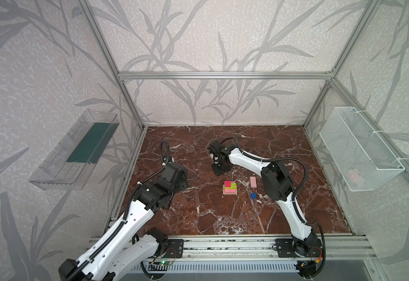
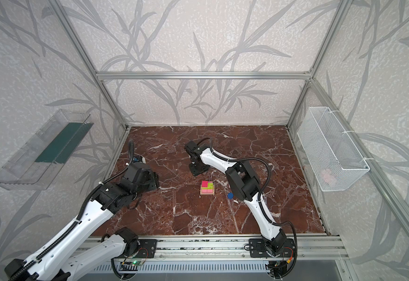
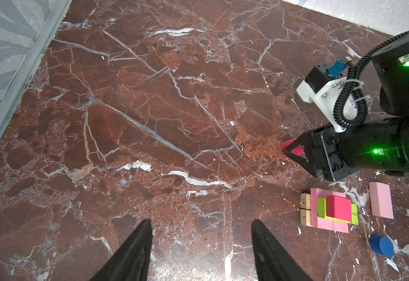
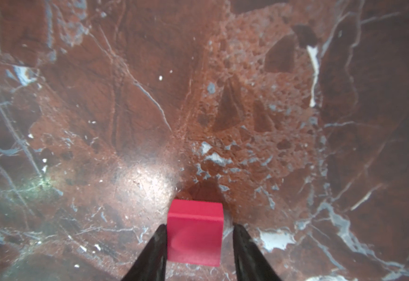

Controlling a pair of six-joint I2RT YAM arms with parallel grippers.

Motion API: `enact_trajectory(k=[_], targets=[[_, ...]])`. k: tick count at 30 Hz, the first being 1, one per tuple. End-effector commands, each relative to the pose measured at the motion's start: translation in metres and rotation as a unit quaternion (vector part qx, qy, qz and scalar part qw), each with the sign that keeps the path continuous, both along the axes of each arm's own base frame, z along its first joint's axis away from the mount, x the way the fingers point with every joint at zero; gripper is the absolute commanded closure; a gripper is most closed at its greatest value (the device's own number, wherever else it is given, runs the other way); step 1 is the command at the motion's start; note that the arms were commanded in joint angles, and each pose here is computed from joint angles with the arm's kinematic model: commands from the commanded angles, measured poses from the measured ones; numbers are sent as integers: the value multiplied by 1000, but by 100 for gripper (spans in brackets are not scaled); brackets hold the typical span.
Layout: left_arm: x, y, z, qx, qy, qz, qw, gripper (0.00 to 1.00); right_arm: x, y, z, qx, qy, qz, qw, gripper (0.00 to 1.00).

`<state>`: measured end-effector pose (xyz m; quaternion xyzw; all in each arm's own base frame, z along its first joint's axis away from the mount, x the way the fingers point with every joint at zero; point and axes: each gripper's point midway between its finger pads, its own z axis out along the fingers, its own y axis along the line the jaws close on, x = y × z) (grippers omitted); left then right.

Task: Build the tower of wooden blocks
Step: 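Lower and close the right gripper on the magenta cube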

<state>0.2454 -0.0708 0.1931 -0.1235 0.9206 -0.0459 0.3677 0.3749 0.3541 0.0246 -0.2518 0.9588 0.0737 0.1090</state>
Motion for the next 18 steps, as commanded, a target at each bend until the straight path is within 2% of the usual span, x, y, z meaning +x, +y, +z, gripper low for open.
enact_trajectory(k=[1, 13, 18], targets=[[-1, 4, -5, 3, 4, 7, 1000, 37, -5, 2, -5, -8, 12, 5, 1000, 56], [-3, 5, -5, 1, 4, 8, 1000, 37, -5, 5, -5, -9, 14, 6, 1000, 71], [-3, 6, -4, 1, 3, 9, 1000, 37, -5, 5, -4, -8, 14, 4, 1000, 73]])
